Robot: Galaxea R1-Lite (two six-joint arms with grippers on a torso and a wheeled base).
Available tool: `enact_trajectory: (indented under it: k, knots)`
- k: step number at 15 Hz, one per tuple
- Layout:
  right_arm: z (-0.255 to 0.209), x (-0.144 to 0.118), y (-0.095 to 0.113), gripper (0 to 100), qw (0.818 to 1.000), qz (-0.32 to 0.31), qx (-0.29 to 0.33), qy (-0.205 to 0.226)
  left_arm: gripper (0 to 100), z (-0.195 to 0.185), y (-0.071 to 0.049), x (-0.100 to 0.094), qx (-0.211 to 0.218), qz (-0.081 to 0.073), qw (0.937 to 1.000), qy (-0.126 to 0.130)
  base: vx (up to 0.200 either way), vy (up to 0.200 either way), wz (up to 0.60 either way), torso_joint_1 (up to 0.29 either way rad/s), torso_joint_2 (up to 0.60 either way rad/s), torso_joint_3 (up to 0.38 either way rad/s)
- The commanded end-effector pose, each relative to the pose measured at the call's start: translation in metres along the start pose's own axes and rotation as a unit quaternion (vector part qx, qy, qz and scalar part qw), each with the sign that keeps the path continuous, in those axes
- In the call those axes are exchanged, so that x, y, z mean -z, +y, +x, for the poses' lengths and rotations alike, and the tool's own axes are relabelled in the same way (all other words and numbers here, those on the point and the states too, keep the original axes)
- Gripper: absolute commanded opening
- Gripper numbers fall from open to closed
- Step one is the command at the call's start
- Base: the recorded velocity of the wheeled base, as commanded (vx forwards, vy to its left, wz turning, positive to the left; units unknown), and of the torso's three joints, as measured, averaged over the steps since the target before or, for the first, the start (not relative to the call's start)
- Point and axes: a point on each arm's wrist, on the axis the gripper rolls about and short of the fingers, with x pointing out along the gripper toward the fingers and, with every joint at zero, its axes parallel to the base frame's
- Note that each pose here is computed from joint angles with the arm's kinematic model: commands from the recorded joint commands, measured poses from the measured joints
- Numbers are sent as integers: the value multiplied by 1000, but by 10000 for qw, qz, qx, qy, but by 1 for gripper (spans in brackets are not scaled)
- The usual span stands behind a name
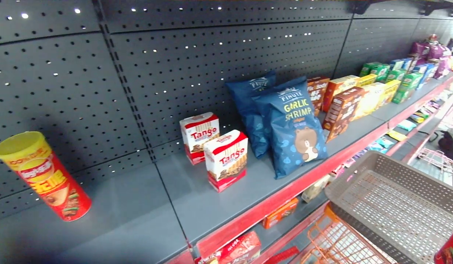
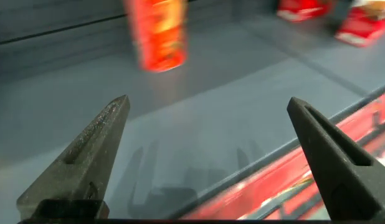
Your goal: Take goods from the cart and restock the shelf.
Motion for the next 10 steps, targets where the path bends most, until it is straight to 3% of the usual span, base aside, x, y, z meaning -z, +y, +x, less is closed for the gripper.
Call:
enact_trajectory:
  k: [1, 10]
  knots:
    - [-5, 2, 0, 0, 9999, 6, -11, -110, 100, 0, 0, 0, -6, -1, 10000, -4, 0, 0, 600, 7, -7, -2]
    - [-8, 12, 0, 0, 9999, -37, -125, -62, 100, 0, 0, 0, -6, -1, 10000, -4, 0, 0, 600, 2, 1, 3]
